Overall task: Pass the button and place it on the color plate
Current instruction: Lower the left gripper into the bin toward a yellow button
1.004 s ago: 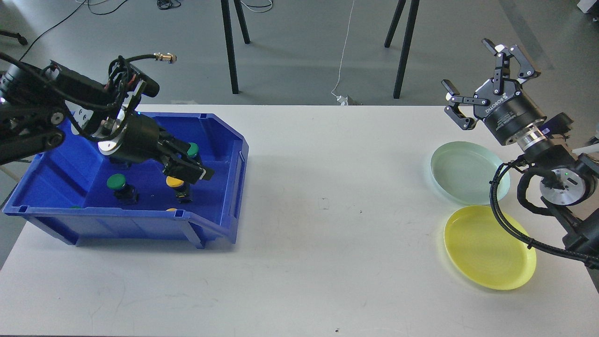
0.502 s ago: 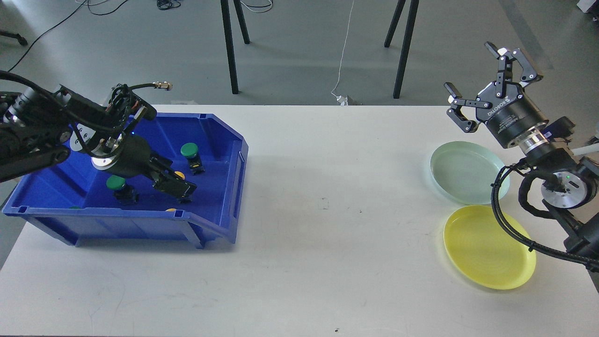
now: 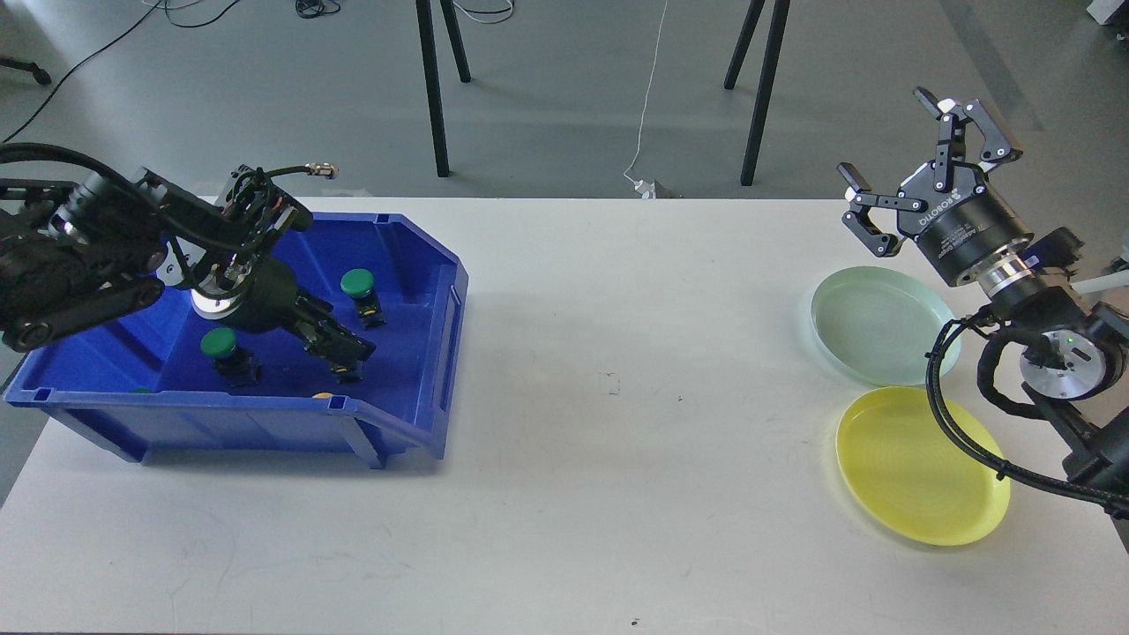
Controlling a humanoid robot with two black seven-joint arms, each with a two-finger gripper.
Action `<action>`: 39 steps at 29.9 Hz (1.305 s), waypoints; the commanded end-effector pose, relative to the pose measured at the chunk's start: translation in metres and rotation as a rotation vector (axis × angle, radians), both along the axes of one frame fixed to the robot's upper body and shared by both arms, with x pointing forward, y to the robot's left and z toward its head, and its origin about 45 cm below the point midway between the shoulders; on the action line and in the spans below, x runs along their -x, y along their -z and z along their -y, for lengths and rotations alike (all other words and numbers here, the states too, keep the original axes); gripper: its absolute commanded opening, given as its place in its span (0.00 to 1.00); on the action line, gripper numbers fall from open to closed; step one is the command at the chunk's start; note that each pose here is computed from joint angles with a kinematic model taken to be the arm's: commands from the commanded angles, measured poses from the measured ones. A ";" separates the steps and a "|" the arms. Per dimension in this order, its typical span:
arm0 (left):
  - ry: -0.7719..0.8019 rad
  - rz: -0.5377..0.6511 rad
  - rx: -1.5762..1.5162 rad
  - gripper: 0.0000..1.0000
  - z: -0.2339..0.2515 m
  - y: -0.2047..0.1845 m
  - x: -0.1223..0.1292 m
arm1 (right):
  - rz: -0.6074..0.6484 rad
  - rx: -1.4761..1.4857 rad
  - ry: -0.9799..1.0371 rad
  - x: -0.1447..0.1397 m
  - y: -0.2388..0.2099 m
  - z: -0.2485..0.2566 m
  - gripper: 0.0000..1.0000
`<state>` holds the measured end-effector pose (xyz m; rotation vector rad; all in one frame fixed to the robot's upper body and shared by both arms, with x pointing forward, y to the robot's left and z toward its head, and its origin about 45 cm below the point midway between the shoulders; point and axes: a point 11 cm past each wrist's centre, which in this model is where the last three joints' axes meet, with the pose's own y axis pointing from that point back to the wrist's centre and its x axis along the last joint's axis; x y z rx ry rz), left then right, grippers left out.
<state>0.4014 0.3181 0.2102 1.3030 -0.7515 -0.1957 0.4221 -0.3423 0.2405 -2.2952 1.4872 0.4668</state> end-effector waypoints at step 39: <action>-0.026 0.015 0.020 0.74 -0.007 -0.001 -0.001 | 0.003 -0.023 0.030 0.003 0.001 0.009 0.99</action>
